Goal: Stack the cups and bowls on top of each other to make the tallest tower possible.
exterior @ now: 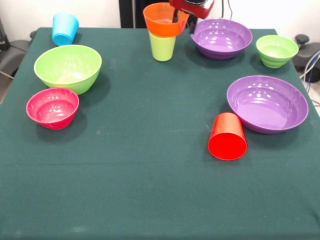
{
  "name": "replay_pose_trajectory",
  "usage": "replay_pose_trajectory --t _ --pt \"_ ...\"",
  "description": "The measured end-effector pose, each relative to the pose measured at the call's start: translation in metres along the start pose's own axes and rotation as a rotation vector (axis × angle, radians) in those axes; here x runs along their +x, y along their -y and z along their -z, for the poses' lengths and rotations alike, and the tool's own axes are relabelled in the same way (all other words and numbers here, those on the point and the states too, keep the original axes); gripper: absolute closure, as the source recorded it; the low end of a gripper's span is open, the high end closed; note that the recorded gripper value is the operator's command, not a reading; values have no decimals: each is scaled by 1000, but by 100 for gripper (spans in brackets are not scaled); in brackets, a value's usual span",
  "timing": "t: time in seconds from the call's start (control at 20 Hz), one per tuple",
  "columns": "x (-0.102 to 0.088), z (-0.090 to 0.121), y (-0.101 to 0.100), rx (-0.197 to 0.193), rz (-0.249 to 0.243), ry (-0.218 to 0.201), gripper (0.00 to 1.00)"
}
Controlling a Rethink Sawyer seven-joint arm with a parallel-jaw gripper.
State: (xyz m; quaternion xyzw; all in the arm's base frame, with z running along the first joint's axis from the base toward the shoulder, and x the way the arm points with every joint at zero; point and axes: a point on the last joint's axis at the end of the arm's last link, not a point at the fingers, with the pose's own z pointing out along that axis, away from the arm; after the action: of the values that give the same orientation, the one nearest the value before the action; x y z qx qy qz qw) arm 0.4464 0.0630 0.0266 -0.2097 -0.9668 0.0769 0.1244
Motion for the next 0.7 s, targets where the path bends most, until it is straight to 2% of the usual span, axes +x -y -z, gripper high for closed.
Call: replay_pose_trajectory --t 0.7 --pt "7 -10 0 17 9 -19 0"
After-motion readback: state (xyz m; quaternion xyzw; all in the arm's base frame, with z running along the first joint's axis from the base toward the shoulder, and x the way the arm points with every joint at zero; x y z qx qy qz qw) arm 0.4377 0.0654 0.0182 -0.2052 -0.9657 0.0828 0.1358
